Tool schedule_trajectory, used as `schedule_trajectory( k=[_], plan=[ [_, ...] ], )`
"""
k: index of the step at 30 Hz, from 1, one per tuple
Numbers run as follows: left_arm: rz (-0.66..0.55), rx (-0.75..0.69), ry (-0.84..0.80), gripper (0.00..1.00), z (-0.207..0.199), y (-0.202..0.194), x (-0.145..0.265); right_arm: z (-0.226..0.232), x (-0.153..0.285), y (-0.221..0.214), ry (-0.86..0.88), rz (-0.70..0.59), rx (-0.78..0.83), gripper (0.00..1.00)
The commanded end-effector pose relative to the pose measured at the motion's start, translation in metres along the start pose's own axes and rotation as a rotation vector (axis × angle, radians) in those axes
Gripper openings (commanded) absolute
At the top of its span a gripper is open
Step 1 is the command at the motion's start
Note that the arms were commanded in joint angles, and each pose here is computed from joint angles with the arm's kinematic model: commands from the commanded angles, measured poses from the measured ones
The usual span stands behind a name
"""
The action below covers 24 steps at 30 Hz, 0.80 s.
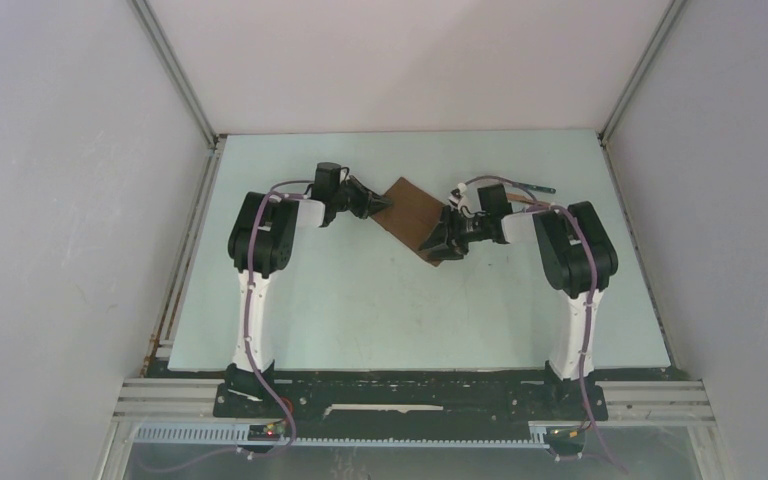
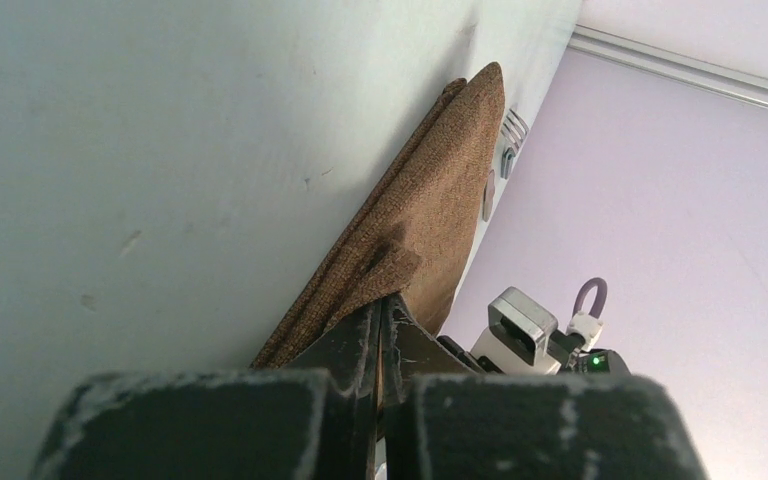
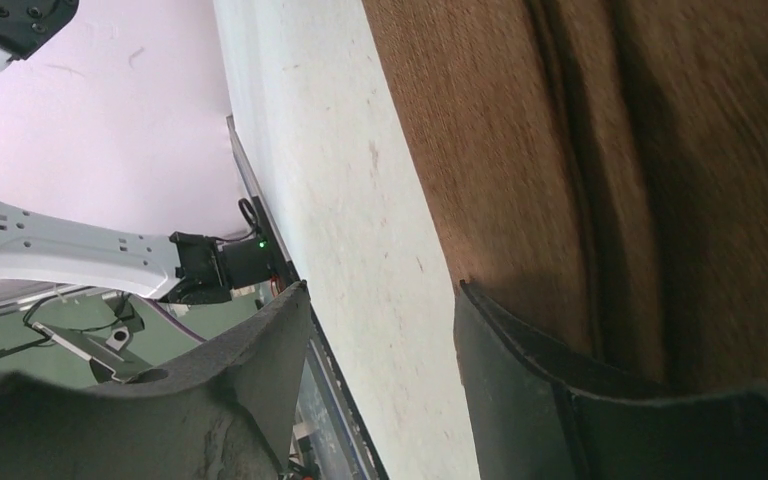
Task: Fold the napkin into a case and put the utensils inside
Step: Smooth out the 2/3-rectangle-folded napkin at the center of the board.
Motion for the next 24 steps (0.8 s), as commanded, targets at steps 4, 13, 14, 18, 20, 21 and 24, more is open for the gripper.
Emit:
schedule_trajectory(
  k=[4, 13, 14, 18, 20, 21, 24],
  plan=[
    [-0.057, 0.005, 0.071, 0.00, 0.012, 0.015, -0.003, -0.022, 0.017, -0.002, -0.073, -0.072, 0.007, 0.64],
    [-0.003, -0.123, 0.055, 0.06, -0.026, 0.022, 0.004, 0.035, 0.053, -0.026, -0.128, -0.162, 0.104, 0.67],
    [-0.001, -0.146, 0.037, 0.12, -0.036, 0.024, 0.007, 0.047, 0.058, -0.024, -0.129, -0.183, 0.134, 0.68],
    [0.000, -0.228, -0.036, 0.33, -0.081, 0.028, 0.024, 0.063, 0.053, -0.004, -0.167, -0.210, 0.190, 0.68],
    [0.016, -0.259, -0.059, 0.39, -0.103, 0.029, 0.034, 0.072, 0.041, 0.010, -0.208, -0.233, 0.239, 0.68],
    [0.016, -0.274, -0.068, 0.41, -0.112, 0.028, 0.041, 0.074, 0.034, 0.016, -0.223, -0.240, 0.258, 0.68],
    [0.007, -0.304, -0.052, 0.43, -0.131, 0.023, 0.065, 0.081, 0.013, 0.034, -0.331, -0.276, 0.319, 0.64]
  ],
)
Point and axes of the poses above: each gripper's point midway between its finger pads, its own x axis back along the fingers, its own z axis along the line the jaws close on, y = z × x, the point moved 8 cm from there along x, back along the fingers, and after that the axes turned 11 degrees about -x, right-handed, at the moved point
